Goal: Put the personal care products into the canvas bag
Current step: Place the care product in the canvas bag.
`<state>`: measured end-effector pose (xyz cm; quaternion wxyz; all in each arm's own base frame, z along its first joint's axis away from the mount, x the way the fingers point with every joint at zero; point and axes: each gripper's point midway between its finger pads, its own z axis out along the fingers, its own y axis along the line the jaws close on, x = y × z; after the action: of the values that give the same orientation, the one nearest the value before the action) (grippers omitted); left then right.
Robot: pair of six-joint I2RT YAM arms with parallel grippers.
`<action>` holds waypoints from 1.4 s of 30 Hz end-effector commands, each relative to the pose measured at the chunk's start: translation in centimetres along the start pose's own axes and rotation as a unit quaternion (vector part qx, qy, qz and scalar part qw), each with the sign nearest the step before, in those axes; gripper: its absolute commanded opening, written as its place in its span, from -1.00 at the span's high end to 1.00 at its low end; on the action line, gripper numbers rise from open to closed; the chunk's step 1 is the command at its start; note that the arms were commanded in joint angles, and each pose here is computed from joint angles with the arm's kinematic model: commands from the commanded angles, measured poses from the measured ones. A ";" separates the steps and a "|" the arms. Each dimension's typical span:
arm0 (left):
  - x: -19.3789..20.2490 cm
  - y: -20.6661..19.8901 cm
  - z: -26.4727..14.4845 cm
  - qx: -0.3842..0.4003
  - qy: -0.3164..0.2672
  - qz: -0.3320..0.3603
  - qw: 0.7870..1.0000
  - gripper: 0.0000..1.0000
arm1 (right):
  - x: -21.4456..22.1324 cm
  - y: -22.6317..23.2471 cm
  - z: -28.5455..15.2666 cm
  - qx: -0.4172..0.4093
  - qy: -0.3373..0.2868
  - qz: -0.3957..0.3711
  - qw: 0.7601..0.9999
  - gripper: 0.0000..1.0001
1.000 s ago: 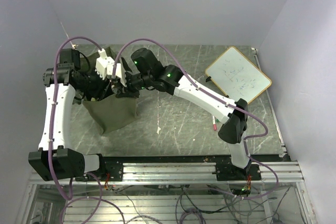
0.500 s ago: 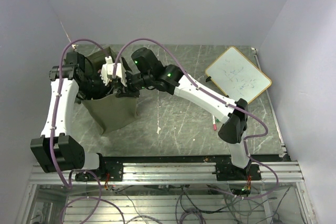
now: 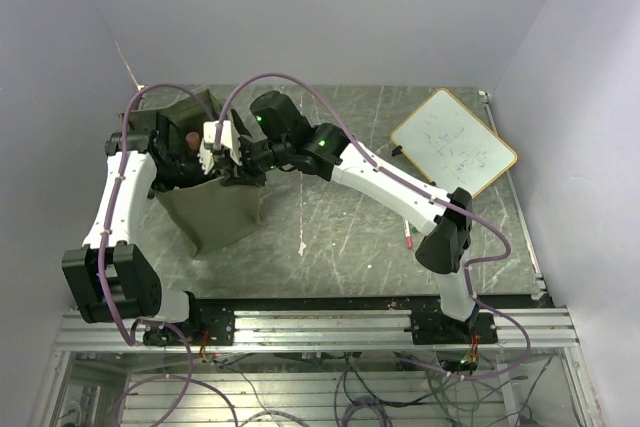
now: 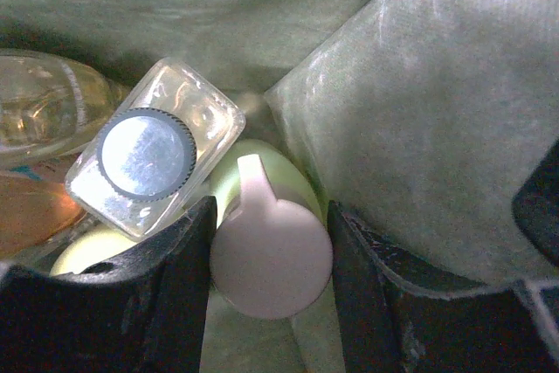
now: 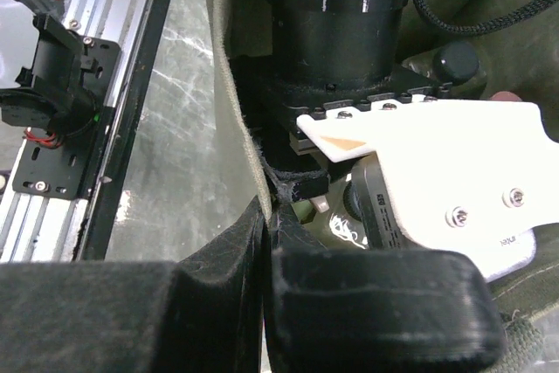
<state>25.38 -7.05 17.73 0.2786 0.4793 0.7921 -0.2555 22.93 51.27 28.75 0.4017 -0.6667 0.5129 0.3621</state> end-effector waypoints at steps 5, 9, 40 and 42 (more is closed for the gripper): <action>-1.0 -2.7 1.1 0.041 -0.047 0.001 0.998 0.70 | -5.4 -0.3 -3.2 0.021 -0.067 -0.046 0.996 1.00; -0.4 -2.9 1.5 0.042 -0.044 -0.003 0.998 0.66 | -5.4 -0.3 -3.1 0.019 -0.068 -0.046 0.996 1.00; -3.3 -2.1 -0.9 0.010 -0.056 0.017 0.998 -0.28 | -5.5 0.3 -4.4 0.013 -0.069 -0.063 0.995 0.51; -3.7 -2.0 -1.2 0.006 -0.059 0.018 0.998 -0.31 | -5.7 0.4 -4.7 0.014 -0.072 -0.066 0.995 0.52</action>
<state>24.96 -8.05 18.66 0.3036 0.4832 0.7790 -0.2599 22.12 49.99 33.38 0.4482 -0.6679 0.4635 0.3719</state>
